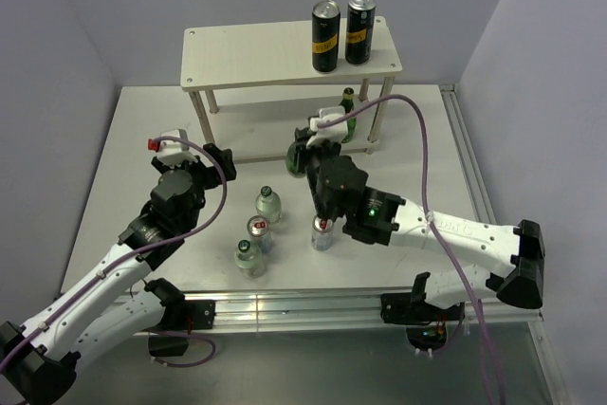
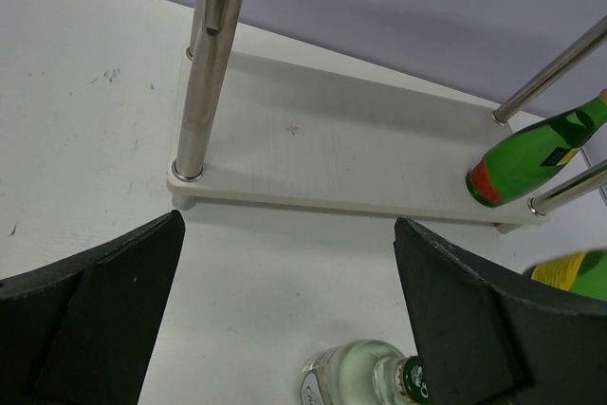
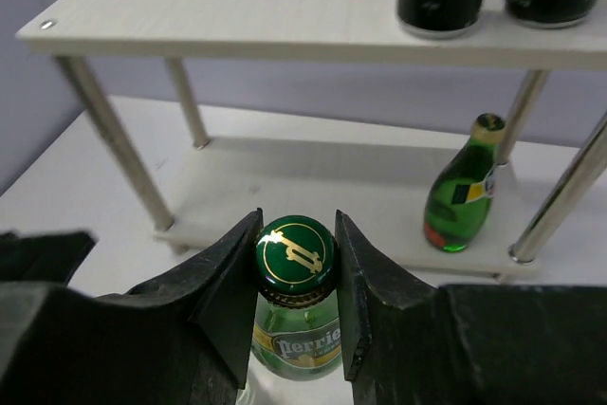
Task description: Place and organize the beverage onto the shelf
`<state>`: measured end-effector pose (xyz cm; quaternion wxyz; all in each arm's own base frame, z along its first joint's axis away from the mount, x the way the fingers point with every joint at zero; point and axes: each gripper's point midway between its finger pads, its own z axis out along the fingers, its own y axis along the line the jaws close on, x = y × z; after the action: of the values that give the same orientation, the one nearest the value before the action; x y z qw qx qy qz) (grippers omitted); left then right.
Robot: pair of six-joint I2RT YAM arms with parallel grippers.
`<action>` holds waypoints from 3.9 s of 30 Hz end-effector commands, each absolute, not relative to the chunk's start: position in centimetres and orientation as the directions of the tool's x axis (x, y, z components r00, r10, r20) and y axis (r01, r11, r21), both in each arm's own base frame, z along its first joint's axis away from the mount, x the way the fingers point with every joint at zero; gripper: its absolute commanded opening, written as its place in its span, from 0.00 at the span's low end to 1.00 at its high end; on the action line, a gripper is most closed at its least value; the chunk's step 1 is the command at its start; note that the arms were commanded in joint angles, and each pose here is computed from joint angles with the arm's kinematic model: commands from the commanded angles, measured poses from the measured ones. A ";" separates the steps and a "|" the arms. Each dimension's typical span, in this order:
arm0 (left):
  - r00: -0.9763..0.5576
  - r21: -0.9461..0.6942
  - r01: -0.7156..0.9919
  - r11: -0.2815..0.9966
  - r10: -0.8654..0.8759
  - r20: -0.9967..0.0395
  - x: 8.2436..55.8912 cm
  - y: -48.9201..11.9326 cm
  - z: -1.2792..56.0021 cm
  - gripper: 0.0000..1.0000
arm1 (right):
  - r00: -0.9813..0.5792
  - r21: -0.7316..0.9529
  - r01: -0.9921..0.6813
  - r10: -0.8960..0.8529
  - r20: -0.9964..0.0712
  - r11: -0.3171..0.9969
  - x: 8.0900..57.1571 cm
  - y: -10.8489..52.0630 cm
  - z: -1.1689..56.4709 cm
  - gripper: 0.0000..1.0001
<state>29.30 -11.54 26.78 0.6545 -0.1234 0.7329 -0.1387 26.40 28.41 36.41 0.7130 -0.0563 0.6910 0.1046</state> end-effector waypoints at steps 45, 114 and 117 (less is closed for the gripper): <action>-0.038 -0.310 -0.166 0.936 -0.321 -0.946 31.9 -9.6 24.2 0.99 | 0.134 0.224 0.103 0.210 -0.969 0.969 51.0 21.0 31.9 0.00; -0.291 -0.309 0.466 0.829 -0.186 -0.938 27.6 -22.7 22.5 0.97 | -0.127 0.299 -0.122 0.284 -0.950 0.946 25.6 18.5 28.6 1.00; -0.316 -0.313 0.468 0.827 -0.174 -0.933 27.2 -23.1 21.4 0.91 | -0.137 0.287 -0.101 0.273 -0.952 0.953 25.1 17.3 27.4 1.00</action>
<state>27.69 -22.36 21.42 0.5788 0.0938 0.7667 -0.2613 25.65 18.78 28.76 0.6612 0.0454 0.7307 0.1639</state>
